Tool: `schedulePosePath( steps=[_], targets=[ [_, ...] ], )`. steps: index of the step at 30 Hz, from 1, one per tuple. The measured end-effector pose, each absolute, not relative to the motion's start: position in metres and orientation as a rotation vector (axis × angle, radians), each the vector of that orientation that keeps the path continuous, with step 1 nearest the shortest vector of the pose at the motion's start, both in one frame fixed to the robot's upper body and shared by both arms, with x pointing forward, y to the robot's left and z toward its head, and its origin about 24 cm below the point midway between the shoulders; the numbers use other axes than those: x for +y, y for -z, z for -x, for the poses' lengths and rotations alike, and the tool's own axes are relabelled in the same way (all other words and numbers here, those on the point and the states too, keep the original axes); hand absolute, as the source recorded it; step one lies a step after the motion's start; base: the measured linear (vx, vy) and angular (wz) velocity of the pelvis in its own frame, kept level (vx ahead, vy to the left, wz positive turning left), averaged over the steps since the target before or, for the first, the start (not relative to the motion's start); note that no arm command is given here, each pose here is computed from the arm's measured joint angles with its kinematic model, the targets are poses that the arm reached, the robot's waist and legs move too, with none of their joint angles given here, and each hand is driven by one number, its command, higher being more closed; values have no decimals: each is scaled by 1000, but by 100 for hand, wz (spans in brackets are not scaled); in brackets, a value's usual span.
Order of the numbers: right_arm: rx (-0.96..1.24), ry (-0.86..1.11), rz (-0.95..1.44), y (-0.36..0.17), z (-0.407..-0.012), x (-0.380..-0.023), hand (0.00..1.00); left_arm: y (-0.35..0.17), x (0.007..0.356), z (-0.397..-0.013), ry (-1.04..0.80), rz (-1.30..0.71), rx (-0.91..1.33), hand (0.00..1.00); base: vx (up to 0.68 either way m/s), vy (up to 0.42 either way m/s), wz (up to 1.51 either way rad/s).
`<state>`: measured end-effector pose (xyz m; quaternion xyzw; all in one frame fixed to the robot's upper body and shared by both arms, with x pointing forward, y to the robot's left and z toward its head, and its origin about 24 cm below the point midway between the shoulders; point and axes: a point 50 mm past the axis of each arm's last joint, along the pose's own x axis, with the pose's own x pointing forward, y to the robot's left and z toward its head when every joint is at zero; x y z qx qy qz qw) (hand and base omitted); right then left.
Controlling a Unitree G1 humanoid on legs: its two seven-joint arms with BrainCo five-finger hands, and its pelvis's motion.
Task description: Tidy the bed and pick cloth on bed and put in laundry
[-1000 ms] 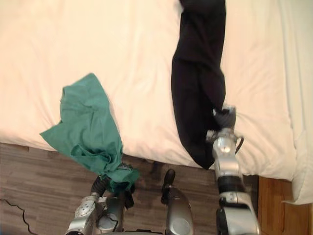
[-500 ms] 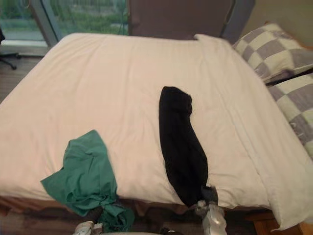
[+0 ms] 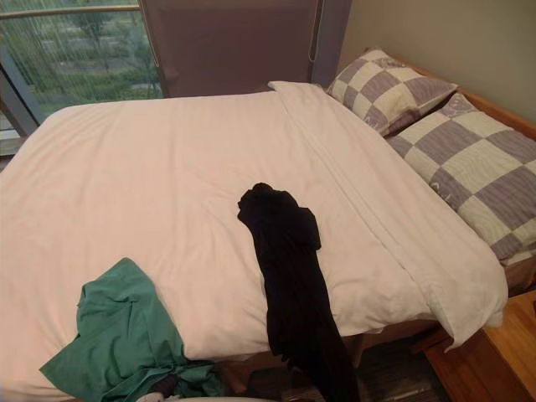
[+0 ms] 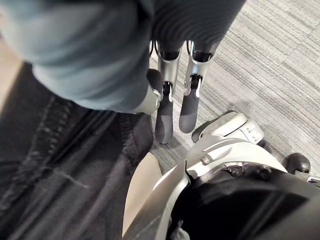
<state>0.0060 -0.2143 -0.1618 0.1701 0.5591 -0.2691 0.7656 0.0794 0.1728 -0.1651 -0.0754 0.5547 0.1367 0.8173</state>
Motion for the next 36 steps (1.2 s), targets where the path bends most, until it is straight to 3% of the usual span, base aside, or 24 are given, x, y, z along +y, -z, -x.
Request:
schedulePosePath(
  steps=[10,23,36],
  targets=[
    [1221,577,-336,162,-12,-215,100,166,173,-77,-298,174,1183,100,-17,-3,-1],
    [1155,403,-116,160,-27,-215,100,165,172,-77,-277,185,1156,100,-24,-9,9],
    [1197,234,32,163,-36,-212,100,163,176,-83,-239,145,1122,100,-9,-33,84]
  ],
)
